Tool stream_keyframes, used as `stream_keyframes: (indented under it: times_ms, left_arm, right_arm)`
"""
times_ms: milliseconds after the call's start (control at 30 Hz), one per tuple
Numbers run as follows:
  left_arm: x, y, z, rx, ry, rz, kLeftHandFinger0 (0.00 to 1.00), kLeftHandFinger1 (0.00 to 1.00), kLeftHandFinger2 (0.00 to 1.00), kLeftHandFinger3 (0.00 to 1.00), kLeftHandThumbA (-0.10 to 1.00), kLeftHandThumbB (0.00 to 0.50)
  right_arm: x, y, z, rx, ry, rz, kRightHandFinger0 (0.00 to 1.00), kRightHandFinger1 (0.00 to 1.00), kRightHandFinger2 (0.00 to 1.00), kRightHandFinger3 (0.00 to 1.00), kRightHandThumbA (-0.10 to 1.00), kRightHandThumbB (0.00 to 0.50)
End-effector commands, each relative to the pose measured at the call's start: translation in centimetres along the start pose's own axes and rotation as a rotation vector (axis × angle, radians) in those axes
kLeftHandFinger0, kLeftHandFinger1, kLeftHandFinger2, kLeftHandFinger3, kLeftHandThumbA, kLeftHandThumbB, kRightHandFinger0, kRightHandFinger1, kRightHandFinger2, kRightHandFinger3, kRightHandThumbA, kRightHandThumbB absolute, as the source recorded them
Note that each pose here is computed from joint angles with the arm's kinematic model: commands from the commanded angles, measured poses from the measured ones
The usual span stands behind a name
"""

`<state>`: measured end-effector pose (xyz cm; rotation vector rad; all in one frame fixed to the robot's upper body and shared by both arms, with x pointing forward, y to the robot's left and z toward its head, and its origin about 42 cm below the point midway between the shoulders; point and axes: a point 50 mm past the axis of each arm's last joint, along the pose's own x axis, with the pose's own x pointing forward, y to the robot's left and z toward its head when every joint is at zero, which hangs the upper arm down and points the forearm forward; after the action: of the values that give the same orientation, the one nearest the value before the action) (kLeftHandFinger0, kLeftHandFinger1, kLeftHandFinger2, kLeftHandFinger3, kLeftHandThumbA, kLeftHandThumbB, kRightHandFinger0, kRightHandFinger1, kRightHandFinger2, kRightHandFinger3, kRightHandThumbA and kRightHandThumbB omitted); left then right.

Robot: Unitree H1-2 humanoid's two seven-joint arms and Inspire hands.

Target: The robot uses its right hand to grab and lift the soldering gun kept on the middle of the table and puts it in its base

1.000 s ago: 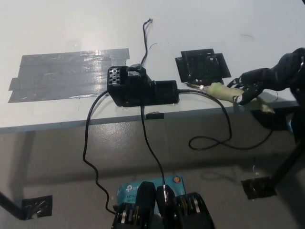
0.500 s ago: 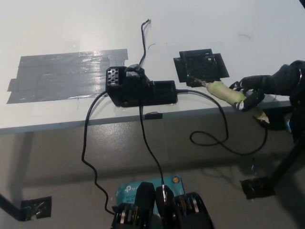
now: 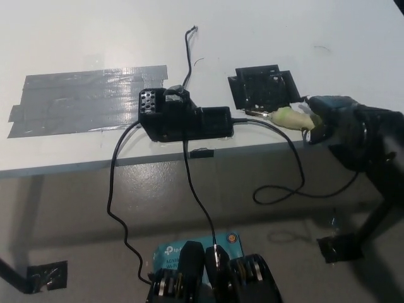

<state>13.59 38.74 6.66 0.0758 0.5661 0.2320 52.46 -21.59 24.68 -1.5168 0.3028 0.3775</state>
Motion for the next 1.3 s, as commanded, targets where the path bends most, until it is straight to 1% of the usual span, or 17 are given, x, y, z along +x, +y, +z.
stream_keyframes:
  times_ms: [0, 167, 300, 533, 633, 767, 800, 867, 900, 967, 1000, 1033, 1067, 1133, 1167, 1233, 1267]
  left_arm:
    - [-0.7, 0.4, 0.5, 0.037, -0.057, 0.015, 1.0, 1.0, 1.0, 1.0, 1.0, 0.385]
    - [-0.5, 0.4, 0.5, 0.064, -0.065, 0.012, 1.0, 1.0, 1.0, 1.0, 1.0, 0.402]
    - [-0.2, 0.3, 0.7, 0.069, -0.077, 0.006, 1.0, 1.0, 1.0, 1.0, 1.0, 0.396]
    - [-0.2, -0.1, 1.2, 0.084, -0.076, -0.023, 1.0, 1.0, 1.0, 1.0, 1.0, 0.361]
    - [-0.1, -0.1, 1.6, 0.104, -0.085, -0.028, 1.0, 1.0, 1.0, 1.0, 1.0, 0.449]
    - [0.0, -0.3, 1.9, 0.108, -0.084, -0.035, 1.0, 1.0, 1.0, 1.0, 1.0, 0.445]
    - [0.0, -0.2, 1.9, 0.11, -0.084, -0.035, 1.0, 1.0, 1.0, 1.0, 1.0, 0.451]
    - [0.1, -0.1, 2.2, 0.115, -0.08, -0.031, 1.0, 1.0, 1.0, 1.0, 1.0, 0.392]
    - [0.1, -0.1, 2.3, 0.113, -0.071, -0.036, 1.0, 1.0, 1.0, 1.0, 1.0, 0.403]
    - [0.4, -0.1, 2.3, 0.126, -0.081, -0.053, 1.0, 1.0, 1.0, 1.0, 1.0, 0.454]
    - [0.5, -0.1, 2.2, 0.126, -0.081, -0.056, 1.0, 1.0, 1.0, 1.0, 1.0, 0.457]
    - [0.7, -0.2, 2.4, 0.137, -0.08, -0.063, 1.0, 1.0, 1.0, 1.0, 1.0, 0.462]
    - [0.8, -0.1, 2.5, 0.143, -0.082, -0.07, 1.0, 1.0, 1.0, 1.0, 1.0, 0.479]
    - [0.8, -0.1, 2.6, 0.15, -0.088, -0.075, 1.0, 1.0, 1.0, 1.0, 1.0, 0.483]
    - [1.0, 0.0, 2.7, 0.15, -0.086, -0.072, 1.0, 1.0, 1.0, 1.0, 1.0, 0.421]
    - [1.1, -0.1, 2.9, 0.162, -0.09, -0.077, 1.0, 1.0, 1.0, 1.0, 1.0, 0.43]
    - [1.2, 0.0, 2.9, 0.163, -0.09, -0.085, 1.0, 1.0, 1.0, 1.0, 1.0, 0.447]
  right_arm:
    - [0.0, -1.5, -0.5, -0.135, 0.062, -0.213, 1.0, 1.0, 1.0, 1.0, 0.23, 0.341]
    - [0.1, -0.7, -1.3, -0.156, 0.102, -0.208, 1.0, 1.0, 1.0, 1.0, 0.16, 0.281]
    - [0.2, -0.2, -1.9, -0.171, 0.117, -0.176, 1.0, 1.0, 1.0, 1.0, 0.18, 0.282]
    - [0.8, 1.3, -3.7, -0.131, 0.2, -0.005, 1.0, 1.0, 0.99, 1.0, 0.22, 0.41]
    - [1.0, 1.6, -4.4, -0.109, 0.2, 0.08, 1.0, 1.0, 1.0, 1.0, 0.19, 0.454]
    - [0.9, 1.7, -5.1, -0.089, 0.224, 0.169, 1.0, 1.0, 1.0, 1.0, 0.09, 0.475]
    - [0.9, 1.7, -5.1, -0.07, 0.23, 0.178, 1.0, 0.97, 1.0, 1.0, 0.06, 0.489]
    - [1.0, 1.7, -5.0, -0.091, 0.225, 0.194, 0.99, 0.81, 1.0, 1.0, 0.02, 0.495]
    - [0.9, 1.9, -4.7, -0.126, 0.216, 0.196, 0.6, 0.49, 0.84, 1.0, 0.0, 0.495]
    - [0.6, 2.2, -4.7, -0.138, 0.208, 0.185, 0.27, 0.29, 0.71, 1.0, 0.01, 0.454]
    - [0.6, 2.2, -4.8, -0.138, 0.207, 0.183, 0.18, 0.24, 0.66, 1.0, 0.01, 0.446]
    - [0.6, 2.6, -4.9, -0.166, 0.203, 0.16, 0.0, 0.08, 0.47, 1.0, 0.02, 0.418]
    - [0.7, 2.9, -4.9, -0.2, 0.195, 0.155, 0.03, 0.14, 0.5, 1.0, 0.03, 0.4]
    - [0.8, 3.2, -4.9, -0.24, 0.18, 0.152, 0.01, 0.11, 0.45, 1.0, 0.02, 0.363]
    - [0.7, 3.4, -5.0, -0.247, 0.164, 0.138, 0.0, 0.02, 0.34, 1.0, -0.08, 0.351]
    - [0.7, 4.1, -5.1, -0.338, 0.131, 0.086, 0.0, 0.01, 0.15, 0.97, -0.07, 0.145]
    - [0.7, 4.3, -5.1, -0.358, 0.12, 0.063, 0.0, 0.03, 0.12, 0.74, -0.07, 0.189]
